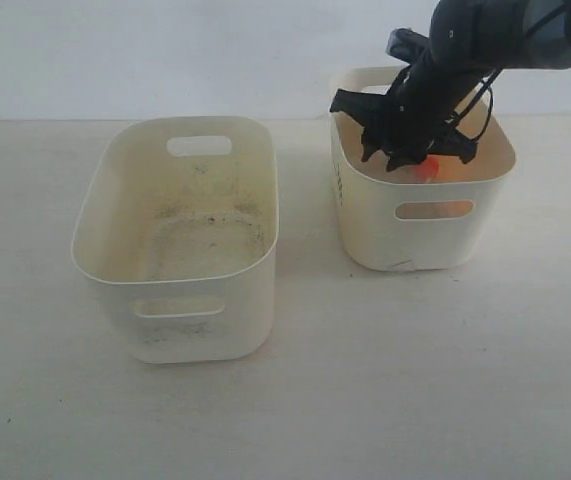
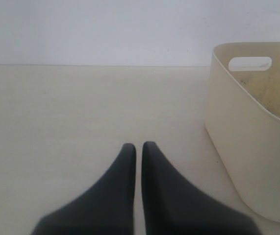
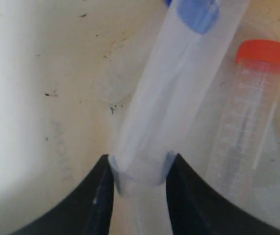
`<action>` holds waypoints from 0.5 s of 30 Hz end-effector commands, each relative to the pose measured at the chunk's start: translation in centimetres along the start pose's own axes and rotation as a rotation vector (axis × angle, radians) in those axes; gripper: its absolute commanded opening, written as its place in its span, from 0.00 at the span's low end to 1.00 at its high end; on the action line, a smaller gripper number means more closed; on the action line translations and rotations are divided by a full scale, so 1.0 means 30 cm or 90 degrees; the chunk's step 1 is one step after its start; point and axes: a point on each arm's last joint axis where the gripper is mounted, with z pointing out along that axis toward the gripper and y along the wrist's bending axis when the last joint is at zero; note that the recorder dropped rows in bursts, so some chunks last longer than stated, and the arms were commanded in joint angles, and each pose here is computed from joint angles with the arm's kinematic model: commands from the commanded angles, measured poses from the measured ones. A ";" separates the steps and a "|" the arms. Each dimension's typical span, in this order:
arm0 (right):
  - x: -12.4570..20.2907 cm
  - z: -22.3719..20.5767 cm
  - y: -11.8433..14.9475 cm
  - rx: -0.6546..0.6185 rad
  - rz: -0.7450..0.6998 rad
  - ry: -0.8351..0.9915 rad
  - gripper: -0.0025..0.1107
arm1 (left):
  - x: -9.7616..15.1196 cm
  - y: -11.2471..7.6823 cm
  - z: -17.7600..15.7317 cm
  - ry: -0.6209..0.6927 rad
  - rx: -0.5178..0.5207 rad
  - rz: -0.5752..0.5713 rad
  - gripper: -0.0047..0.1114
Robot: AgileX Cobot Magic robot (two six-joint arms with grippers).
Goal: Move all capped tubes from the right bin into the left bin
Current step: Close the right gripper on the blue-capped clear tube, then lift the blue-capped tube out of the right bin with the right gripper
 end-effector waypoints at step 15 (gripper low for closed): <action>-0.031 -0.091 -0.003 0.042 -0.197 -0.026 0.02 | 0.003 -0.001 0.000 0.000 0.004 -0.006 0.08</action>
